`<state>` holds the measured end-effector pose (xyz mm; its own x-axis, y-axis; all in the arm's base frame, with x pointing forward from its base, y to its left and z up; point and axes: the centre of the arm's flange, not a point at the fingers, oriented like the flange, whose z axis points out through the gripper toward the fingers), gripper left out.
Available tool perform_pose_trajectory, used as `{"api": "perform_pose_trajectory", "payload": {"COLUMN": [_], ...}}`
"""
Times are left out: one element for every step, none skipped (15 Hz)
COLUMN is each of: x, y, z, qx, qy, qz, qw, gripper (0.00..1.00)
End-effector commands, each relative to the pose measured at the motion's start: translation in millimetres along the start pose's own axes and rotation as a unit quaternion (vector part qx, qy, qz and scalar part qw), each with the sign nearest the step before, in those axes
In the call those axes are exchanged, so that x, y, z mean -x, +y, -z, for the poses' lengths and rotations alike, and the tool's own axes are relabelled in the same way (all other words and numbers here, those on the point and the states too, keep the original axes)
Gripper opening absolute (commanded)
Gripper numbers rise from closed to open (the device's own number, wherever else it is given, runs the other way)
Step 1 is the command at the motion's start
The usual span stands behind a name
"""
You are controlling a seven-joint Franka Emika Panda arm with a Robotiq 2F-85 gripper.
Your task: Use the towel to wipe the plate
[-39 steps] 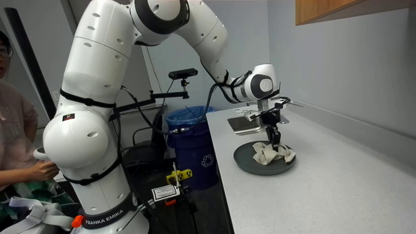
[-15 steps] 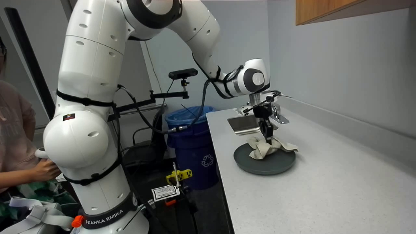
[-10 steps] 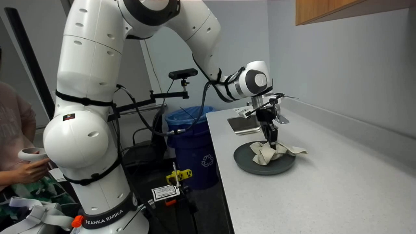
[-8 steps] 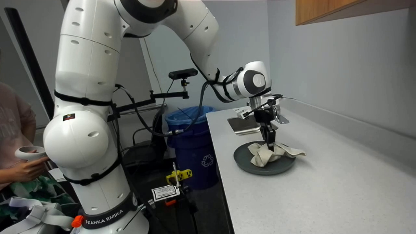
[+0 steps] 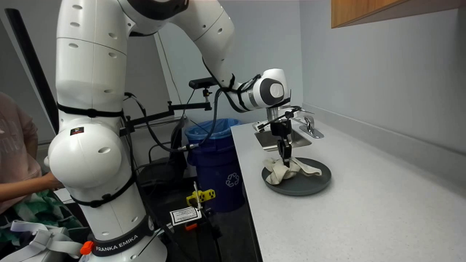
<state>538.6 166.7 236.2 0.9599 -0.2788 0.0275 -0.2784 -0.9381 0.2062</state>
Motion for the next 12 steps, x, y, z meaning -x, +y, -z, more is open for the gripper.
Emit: {"api": "perform_pose_trajectory", "payload": {"x": [-5, -9, -14, -19, -25, -30, -34, -38, -41, -42, -43, -43], "y": [-19, -24, -28, -29, -29, -29, -27, -24, -21, -15, -9, -4], "z": [12, 14, 15, 15, 15, 15, 14, 13, 11, 8, 5, 4], "qx": [-0.034, -0.038, -0.039, -0.038, -0.034, -0.032, -0.027, -0.022, -0.017, -0.009, 0.001, 0.009], "qy": [-0.005, -0.003, 0.002, 0.007, 0.014, 0.019, 0.026, 0.031, 0.035, 0.038, 0.041, 0.043], "qz": [-0.007, -0.009, -0.010, -0.009, -0.009, -0.010, -0.014, -0.016, -0.017, -0.019, -0.019, -0.020], "qw": [0.9994, 0.9992, 0.9992, 0.9992, 0.9993, 0.9993, 0.9992, 0.9992, 0.9991, 0.9991, 0.9990, 0.9988], "gripper": [0.03, 0.03, 0.03, 0.03, 0.03, 0.03, 0.03, 0.03, 0.03, 0.03, 0.03, 0.03]}}
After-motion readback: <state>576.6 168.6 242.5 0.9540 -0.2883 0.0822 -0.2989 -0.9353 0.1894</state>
